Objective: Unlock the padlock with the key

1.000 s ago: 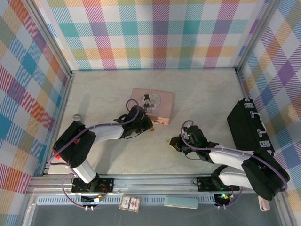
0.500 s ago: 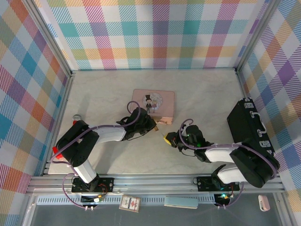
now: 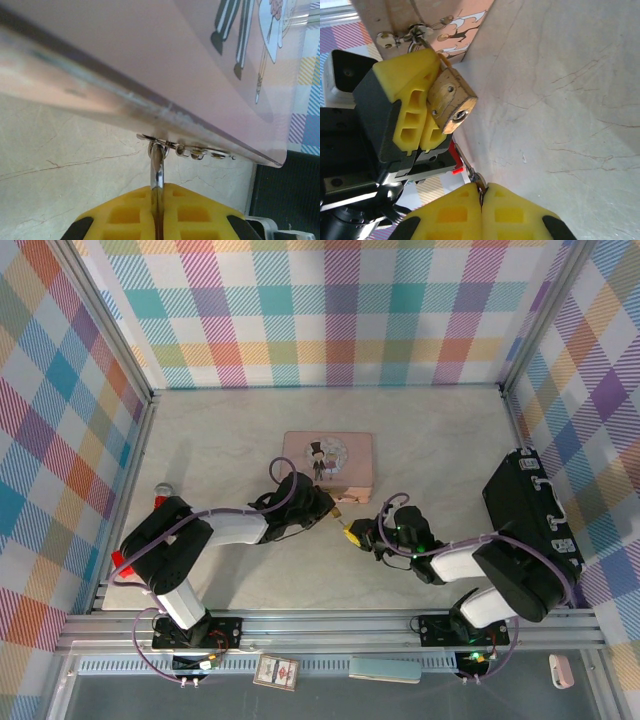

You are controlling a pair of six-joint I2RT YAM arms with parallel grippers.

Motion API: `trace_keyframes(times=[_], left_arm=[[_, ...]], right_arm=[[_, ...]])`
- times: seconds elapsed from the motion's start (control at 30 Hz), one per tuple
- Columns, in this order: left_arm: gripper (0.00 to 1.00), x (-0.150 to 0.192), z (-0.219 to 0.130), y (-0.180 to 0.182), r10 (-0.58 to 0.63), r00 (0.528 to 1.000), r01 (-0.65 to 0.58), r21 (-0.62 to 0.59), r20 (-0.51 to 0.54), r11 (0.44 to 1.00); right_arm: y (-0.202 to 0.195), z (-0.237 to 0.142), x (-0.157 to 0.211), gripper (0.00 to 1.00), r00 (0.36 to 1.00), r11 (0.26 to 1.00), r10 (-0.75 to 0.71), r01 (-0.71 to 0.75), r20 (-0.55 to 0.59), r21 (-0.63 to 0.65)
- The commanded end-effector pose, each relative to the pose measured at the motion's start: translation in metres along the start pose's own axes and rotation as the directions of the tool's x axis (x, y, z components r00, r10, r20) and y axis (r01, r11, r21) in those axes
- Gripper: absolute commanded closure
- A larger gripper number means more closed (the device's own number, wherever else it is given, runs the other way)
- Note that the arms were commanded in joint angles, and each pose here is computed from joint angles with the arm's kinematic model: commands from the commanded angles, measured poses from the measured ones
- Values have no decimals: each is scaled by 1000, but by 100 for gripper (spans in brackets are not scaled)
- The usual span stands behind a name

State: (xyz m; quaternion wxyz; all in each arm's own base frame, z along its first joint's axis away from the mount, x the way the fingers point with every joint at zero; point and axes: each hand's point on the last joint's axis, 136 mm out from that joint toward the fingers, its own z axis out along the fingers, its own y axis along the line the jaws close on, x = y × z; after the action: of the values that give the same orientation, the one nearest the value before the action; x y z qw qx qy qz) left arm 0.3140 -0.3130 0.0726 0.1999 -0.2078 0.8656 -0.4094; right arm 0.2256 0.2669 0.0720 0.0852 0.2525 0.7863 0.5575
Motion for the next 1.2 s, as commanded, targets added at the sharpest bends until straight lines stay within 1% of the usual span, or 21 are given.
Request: trace_keyframes(times=[0.0, 0.4, 1.17], left_arm=[[100, 0, -5, -37, 8, 1000, -9, 144, 7, 990], [100, 0, -11, -35, 16, 1000, -19, 156, 21, 988], [100, 2, -11, -36, 15, 1000, -17, 180, 15, 984]], right_arm=[[1, 2, 4, 100, 999, 999, 32, -33, -21, -31], [-4, 15, -2, 100, 995, 991, 93, -96, -37, -93], [2, 6, -9, 100, 996, 989, 84, -85, -12, -121]])
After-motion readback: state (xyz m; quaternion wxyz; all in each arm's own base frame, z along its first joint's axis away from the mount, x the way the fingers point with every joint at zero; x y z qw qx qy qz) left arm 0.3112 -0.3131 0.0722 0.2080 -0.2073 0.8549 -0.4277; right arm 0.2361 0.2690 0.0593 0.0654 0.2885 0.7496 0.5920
